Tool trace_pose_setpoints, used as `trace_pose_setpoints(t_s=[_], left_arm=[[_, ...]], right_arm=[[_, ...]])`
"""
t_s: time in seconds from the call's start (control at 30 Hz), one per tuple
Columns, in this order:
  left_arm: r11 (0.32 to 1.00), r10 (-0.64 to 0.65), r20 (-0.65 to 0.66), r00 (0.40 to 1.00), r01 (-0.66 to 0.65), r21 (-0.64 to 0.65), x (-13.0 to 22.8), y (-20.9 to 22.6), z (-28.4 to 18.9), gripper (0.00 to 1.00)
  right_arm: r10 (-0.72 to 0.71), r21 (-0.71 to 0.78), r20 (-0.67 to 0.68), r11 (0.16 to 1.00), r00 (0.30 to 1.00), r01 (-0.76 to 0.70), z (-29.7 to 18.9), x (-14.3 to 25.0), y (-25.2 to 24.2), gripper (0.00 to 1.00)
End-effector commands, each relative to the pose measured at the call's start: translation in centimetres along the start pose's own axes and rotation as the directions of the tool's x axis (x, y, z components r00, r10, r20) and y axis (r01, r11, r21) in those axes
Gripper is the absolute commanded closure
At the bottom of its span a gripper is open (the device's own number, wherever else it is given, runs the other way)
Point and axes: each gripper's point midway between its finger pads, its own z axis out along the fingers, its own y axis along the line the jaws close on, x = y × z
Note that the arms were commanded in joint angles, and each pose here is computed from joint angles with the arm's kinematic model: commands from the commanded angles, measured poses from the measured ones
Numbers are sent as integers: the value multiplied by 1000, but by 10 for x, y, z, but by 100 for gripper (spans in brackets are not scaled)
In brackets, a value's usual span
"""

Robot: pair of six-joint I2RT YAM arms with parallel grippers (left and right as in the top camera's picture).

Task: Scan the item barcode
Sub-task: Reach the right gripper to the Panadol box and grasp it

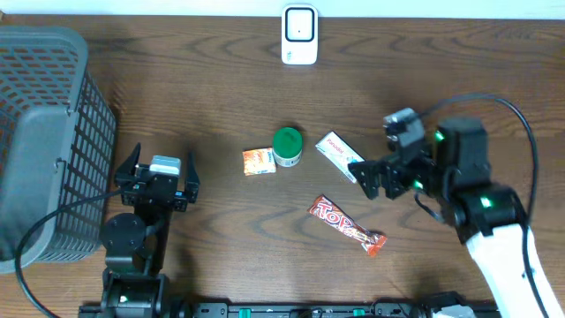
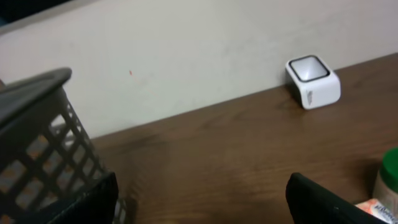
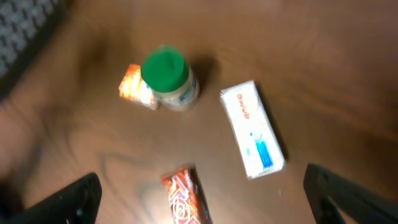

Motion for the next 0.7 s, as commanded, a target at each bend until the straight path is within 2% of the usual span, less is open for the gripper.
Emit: trace_pose_setpoints(t_s=[0.0, 0.3, 0.5, 0.67], left_arm=[[999, -33, -34, 999, 32, -41, 20, 3, 1, 13], [999, -37, -87, 996, 34, -31, 55, -7, 4, 13], [999, -37, -96, 995, 34, -28, 58, -8, 3, 13], [999, -35, -141, 989, 33, -17, 69, -11, 2, 13]], right_arm=[[-69, 16, -97, 997, 993, 71, 13, -11, 6, 1], [-109, -39, -129, 994, 986, 105, 41, -17, 11, 1], [-105, 115, -194, 985, 975, 129, 68, -10, -28, 1], [-91, 101, -277, 987, 957, 123, 105, 10, -39, 1]])
